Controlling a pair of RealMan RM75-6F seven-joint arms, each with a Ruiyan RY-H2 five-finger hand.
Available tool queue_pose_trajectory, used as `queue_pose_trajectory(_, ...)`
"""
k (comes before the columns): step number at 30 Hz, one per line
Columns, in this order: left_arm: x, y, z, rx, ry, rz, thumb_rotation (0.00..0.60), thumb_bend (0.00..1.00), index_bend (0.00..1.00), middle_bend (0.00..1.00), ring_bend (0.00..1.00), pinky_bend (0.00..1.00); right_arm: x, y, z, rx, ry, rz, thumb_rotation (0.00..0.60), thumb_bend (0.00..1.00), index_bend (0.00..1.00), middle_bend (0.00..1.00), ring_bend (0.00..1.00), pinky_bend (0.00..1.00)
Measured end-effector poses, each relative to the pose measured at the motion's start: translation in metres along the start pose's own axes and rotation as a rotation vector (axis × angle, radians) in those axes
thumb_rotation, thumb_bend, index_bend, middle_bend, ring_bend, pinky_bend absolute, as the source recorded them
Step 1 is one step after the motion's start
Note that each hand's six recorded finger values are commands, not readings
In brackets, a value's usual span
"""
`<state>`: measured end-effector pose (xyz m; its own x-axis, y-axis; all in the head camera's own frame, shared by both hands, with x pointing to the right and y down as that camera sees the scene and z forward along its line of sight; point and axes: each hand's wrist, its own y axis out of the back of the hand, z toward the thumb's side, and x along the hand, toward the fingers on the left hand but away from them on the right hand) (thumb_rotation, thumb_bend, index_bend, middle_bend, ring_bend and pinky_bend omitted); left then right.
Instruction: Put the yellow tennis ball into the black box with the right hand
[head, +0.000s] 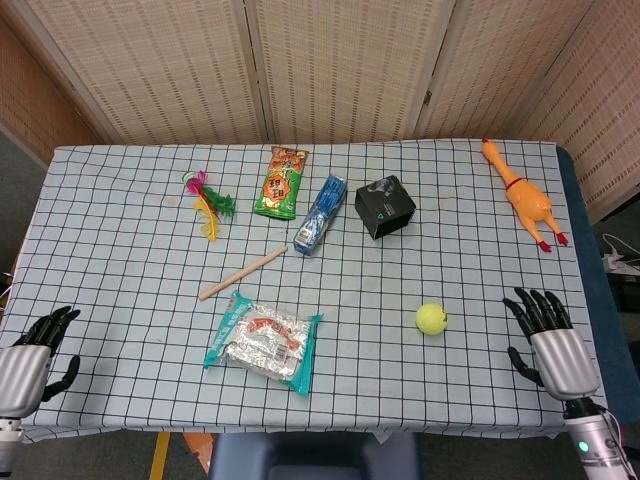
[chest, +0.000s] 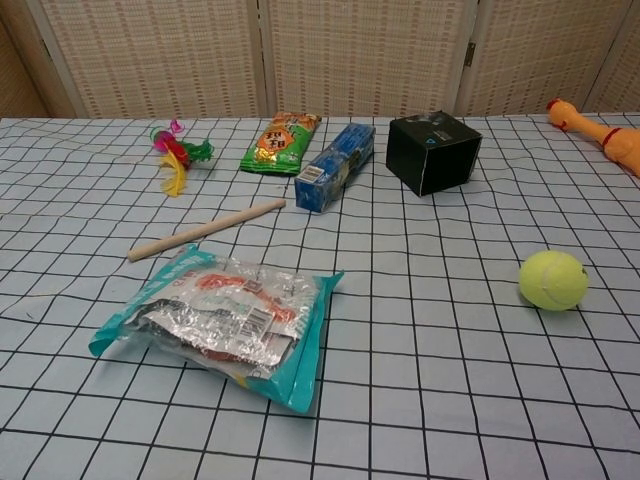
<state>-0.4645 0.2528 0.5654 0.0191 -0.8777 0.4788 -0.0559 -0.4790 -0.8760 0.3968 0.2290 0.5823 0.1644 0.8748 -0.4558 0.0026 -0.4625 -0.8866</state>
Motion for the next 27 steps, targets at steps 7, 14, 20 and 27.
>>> queue_pose_trajectory(7, -0.002, 0.002, 0.001, -0.012, -0.008, 0.006, 0.6, 0.46, 0.15, 0.11, 0.14, 0.42, 0.003, -0.004, 0.015, 0.021, 0.039, -0.055, 0.6, 0.86, 0.45, 0.3, 0.23, 0.55)
queue_pose_trajectory(14, -0.003, 0.001, 0.005, -0.016, -0.03, -0.007, 0.6, 0.46, 0.15, 0.11, 0.14, 0.42, 0.002, -0.019, 0.032, 0.032, 0.051, -0.082, 0.6, 1.0, 0.76, 0.6, 0.53, 0.69)
queue_pose_trajectory(20, -0.004, 0.0, 0.007, -0.02, -0.044, -0.01, 0.6, 0.46, 0.15, 0.11, 0.14, 0.42, 0.004, -0.037, 0.054, -0.003, 0.115, -0.107, 0.6, 1.0, 0.81, 0.75, 0.7, 0.77)
queue_pose_trajectory(27, -0.004, 0.0, 0.009, -0.022, -0.052, -0.014, 0.6, 0.46, 0.15, 0.11, 0.14, 0.42, 0.001, -0.068, 0.068, -0.01, 0.134, -0.044, 0.6, 1.0, 0.81, 0.77, 0.73, 0.78)
